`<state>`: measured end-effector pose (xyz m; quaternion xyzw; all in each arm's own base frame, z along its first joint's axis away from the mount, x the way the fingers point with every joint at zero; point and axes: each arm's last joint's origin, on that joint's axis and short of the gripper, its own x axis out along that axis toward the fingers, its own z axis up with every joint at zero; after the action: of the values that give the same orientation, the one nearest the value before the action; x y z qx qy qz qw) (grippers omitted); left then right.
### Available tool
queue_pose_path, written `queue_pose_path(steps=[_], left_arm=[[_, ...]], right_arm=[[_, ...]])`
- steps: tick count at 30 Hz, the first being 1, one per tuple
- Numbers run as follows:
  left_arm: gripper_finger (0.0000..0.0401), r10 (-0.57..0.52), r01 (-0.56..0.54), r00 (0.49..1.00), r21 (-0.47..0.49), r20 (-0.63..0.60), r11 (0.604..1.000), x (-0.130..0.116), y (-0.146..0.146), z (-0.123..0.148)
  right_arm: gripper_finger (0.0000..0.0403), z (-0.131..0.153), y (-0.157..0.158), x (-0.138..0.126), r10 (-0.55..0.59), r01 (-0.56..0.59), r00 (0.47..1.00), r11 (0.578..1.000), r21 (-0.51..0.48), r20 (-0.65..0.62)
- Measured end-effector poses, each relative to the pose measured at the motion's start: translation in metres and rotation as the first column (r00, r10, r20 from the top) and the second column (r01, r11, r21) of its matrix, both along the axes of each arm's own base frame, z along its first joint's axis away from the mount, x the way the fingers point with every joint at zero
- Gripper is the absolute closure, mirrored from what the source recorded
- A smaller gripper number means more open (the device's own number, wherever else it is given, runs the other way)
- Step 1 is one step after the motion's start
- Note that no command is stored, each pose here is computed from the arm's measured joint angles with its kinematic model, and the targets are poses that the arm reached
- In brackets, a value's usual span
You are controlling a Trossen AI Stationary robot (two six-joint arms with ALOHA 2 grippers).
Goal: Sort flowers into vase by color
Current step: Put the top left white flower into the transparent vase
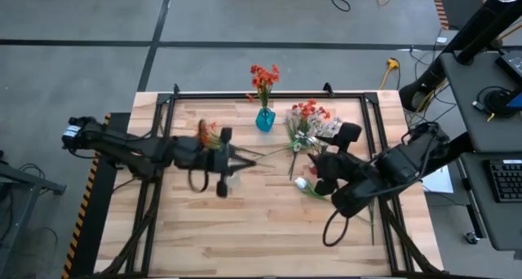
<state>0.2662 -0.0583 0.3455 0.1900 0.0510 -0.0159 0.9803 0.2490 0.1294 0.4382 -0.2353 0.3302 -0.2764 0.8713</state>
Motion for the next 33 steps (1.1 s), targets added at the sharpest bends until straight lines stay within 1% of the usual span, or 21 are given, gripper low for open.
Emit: queue_pose_path(steps=[4, 7, 10, 12, 15, 19, 22, 25, 27, 29, 31, 33], left_arm=[[0.0401, -0.024, 0.02, 0.994, 0.035, 0.105, 0.999, -0.009, -0.025, 0.012], [0.0401, -0.07, 0.065, 0.982, 0.034, 0.174, 0.997, -0.015, -0.039, 0.019], [0.0401, -0.095, 0.09, 0.968, 0.029, 0.232, 0.995, -0.017, -0.047, 0.024], [0.0401, -0.103, 0.098, 0.965, 0.03, 0.242, 0.995, -0.015, -0.05, 0.022], [0.0401, -0.112, 0.107, 0.965, 0.031, 0.238, 0.994, -0.009, -0.056, 0.012], [0.0401, -0.114, 0.109, 0.944, 0.034, 0.308, 0.993, -0.006, -0.06, 0.001], [0.0401, -0.102, 0.091, 0.906, 0.047, 0.411, 0.995, -0.007, -0.06, -0.004], [0.0401, -0.085, 0.059, 0.857, 0.066, 0.508, 0.996, -0.013, -0.057, -0.004], [0.0401, -0.076, 0.049, 0.84, 0.064, 0.537, 0.997, -0.015, -0.055, -0.004], [0.0401, -0.07, 0.045, 0.83, 0.058, 0.554, 0.997, -0.016, -0.054, -0.003], [0.0401, -0.067, 0.045, 0.823, 0.053, 0.564, 0.998, -0.017, -0.054, -0.002], [0.0401, -0.067, 0.044, 0.822, 0.053, 0.565, 0.998, -0.016, -0.054, -0.001]], right_arm=[[0.017, -0.012, 0.0, 0.0, -0.008, 0.008, 1.0, 1.0, 0.005, 0.015], [0.017, -0.016, 0.001, -0.001, 0.015, -0.016, 0.999, 1.0, 0.021, 0.052], [0.017, -0.018, 0.005, -0.002, 0.056, -0.061, 0.994, 0.997, 0.049, 0.094], [0.017, -0.02, 0.008, -0.001, 0.092, -0.104, 0.987, 0.991, 0.086, 0.128], [0.017, -0.028, 0.014, 0.004, 0.167, -0.187, 0.974, 0.974, 0.13, 0.15], [0.017, -0.041, 0.023, 0.014, 0.231, -0.252, 0.956, 0.962, 0.108, 0.179], [0.017, -0.043, 0.027, 0.021, 0.268, -0.289, 0.939, 0.954, 0.076, 0.214], [0.017, -0.044, 0.032, 0.028, 0.315, -0.337, 0.912, 0.94, 0.044, 0.263], [0.017, -0.044, 0.035, 0.033, 0.359, -0.385, 0.885, 0.922, 0.033, 0.297], [0.017, -0.045, 0.036, 0.04, 0.41, -0.448, 0.843, 0.893, 0.034, 0.347], [0.017, -0.047, 0.035, 0.046, 0.466, -0.521, 0.79, 0.853, 0.036, 0.398], [0.0169, -0.05, 0.031, 0.053, 0.498, -0.575, 0.741, 0.817, 0.043, 0.45]])
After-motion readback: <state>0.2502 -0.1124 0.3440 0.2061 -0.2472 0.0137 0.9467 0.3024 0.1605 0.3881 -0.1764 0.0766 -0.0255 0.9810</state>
